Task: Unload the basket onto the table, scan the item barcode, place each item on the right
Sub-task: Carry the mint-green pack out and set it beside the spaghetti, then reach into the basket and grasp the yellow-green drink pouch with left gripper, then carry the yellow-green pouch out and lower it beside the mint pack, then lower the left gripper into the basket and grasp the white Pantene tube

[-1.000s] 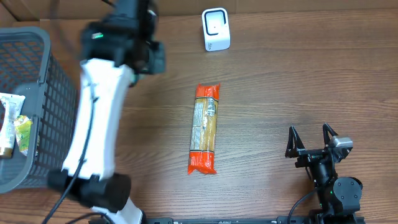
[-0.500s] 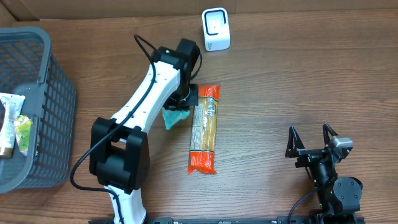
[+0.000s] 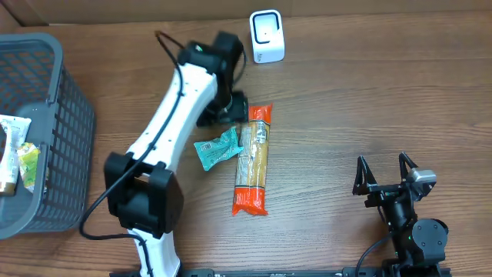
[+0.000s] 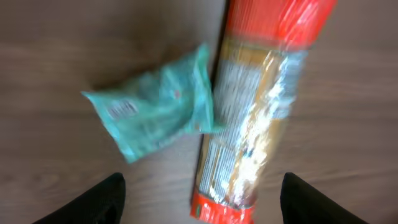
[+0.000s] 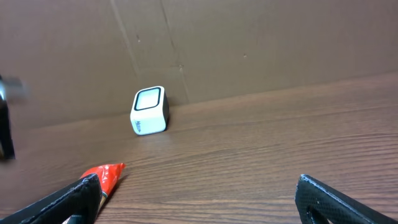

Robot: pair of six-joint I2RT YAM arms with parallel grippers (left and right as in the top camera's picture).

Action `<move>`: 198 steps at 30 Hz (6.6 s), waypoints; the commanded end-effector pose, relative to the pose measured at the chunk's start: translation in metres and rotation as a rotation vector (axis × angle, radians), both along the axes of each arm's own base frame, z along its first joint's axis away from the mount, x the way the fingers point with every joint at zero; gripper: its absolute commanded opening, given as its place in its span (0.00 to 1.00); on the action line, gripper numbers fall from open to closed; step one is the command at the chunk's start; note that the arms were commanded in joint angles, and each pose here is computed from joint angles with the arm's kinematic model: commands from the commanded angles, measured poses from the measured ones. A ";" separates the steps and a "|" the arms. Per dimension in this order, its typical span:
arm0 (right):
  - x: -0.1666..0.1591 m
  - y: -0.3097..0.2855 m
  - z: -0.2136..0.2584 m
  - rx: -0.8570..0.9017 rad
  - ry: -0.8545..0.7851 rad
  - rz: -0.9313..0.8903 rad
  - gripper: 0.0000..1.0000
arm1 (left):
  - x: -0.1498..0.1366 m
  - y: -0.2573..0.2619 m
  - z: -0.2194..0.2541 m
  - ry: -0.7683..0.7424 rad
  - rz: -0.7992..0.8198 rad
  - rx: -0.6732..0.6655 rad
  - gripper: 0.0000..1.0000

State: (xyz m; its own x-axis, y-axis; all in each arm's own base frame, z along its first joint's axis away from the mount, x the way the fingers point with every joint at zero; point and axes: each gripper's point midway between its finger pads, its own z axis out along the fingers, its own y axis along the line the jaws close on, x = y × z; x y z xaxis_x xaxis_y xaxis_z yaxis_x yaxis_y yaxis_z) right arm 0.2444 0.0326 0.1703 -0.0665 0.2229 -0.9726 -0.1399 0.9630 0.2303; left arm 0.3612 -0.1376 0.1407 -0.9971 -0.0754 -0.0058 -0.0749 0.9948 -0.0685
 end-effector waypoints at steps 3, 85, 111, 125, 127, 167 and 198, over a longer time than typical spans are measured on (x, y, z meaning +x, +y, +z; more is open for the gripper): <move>0.000 0.000 -0.001 -0.001 -0.006 -0.004 1.00 | 0.022 0.058 0.141 -0.360 0.129 0.043 0.72; 0.000 0.000 -0.001 -0.001 -0.006 -0.004 1.00 | -0.095 0.467 -0.099 -0.071 0.537 0.376 0.04; 0.000 0.000 -0.001 -0.001 -0.005 -0.004 1.00 | -0.071 0.358 0.240 -1.007 0.590 0.479 0.04; 0.000 0.000 -0.001 -0.001 -0.005 -0.004 1.00 | -0.041 0.167 0.183 -0.798 0.196 -0.131 0.04; 0.000 0.000 -0.001 -0.001 -0.005 -0.004 1.00 | -0.039 0.147 0.160 -0.699 0.150 -0.163 0.04; 0.000 0.000 -0.001 -0.001 -0.005 -0.004 1.00 | -0.001 0.084 0.032 -0.143 0.098 0.021 0.52; 0.000 0.000 -0.001 -0.001 -0.005 -0.004 1.00 | -0.079 0.393 0.196 -0.573 0.899 0.244 0.84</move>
State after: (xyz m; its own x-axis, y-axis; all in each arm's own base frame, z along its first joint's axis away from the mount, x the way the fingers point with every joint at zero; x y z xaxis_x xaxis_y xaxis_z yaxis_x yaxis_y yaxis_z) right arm 0.2444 0.0325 0.1704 -0.0656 0.2227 -0.9727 -0.1397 0.9631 0.2299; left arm 0.2827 0.2410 0.3460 -0.4097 -0.7059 -0.5778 -0.7925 0.5891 -0.1577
